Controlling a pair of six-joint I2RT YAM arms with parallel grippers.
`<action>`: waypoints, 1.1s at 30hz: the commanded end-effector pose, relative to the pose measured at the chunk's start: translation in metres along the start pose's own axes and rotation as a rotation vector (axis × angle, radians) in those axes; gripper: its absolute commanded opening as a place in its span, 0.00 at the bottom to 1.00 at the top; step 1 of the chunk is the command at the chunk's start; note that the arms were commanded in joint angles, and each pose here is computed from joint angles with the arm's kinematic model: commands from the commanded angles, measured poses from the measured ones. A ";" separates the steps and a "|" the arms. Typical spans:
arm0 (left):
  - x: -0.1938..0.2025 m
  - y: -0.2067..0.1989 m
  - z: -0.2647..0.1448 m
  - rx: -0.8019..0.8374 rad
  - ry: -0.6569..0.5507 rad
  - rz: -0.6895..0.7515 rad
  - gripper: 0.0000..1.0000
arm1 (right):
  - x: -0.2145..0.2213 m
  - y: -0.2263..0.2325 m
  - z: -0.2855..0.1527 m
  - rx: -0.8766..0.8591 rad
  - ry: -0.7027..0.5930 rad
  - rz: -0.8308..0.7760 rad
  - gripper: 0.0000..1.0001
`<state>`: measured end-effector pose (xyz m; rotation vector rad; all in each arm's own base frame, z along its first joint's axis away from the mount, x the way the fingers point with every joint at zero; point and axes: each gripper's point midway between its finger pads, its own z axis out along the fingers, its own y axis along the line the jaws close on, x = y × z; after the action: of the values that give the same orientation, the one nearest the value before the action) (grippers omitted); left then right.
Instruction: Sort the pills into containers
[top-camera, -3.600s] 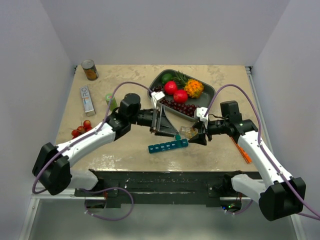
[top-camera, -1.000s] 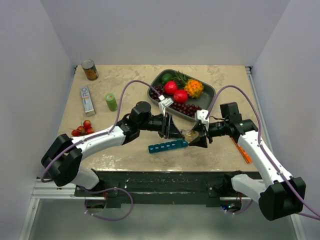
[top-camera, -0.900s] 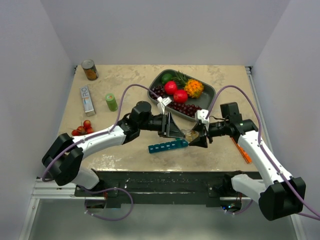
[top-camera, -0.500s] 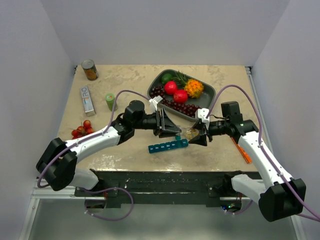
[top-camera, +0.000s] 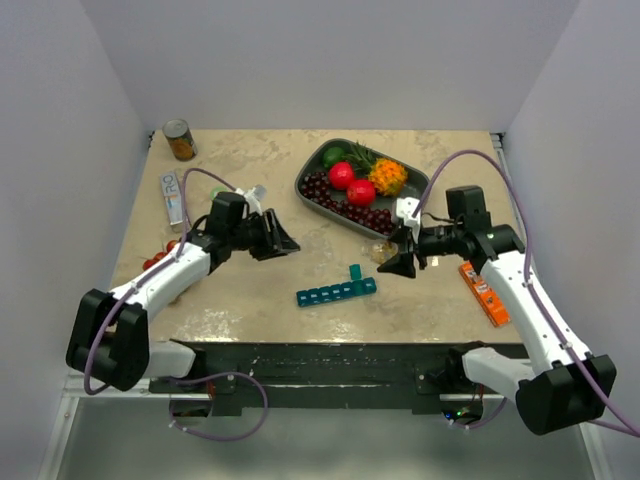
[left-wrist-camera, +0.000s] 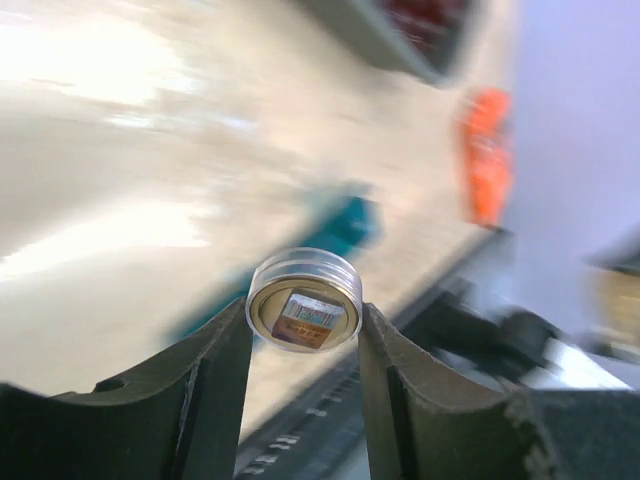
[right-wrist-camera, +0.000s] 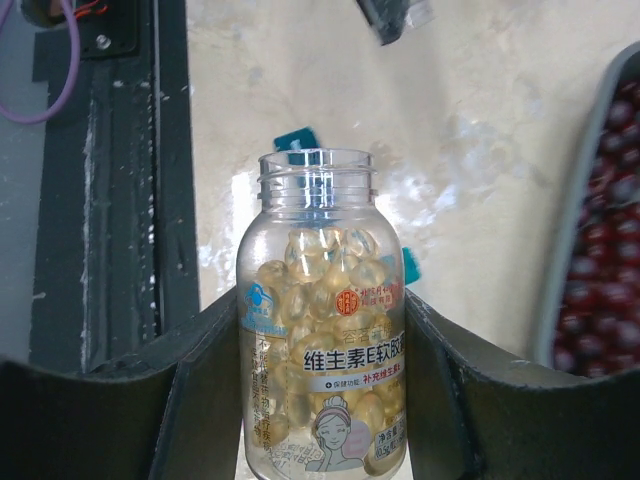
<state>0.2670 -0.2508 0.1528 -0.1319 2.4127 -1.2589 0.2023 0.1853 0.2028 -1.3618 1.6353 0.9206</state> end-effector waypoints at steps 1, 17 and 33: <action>-0.011 0.115 -0.033 -0.454 -0.030 0.193 0.00 | -0.058 -0.019 -0.021 0.062 -0.031 -0.067 0.05; -0.003 0.180 -0.031 -0.531 0.066 0.225 0.50 | -0.173 -0.031 -0.065 0.302 -0.337 -0.039 0.04; -0.044 0.132 -0.072 -0.464 -0.184 0.395 0.98 | -0.025 -0.005 -0.011 0.127 -0.113 0.029 0.06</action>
<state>0.2803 -0.1113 0.0640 0.0233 2.5232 -0.5135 0.2156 0.1813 0.2346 -1.1278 1.6823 0.8515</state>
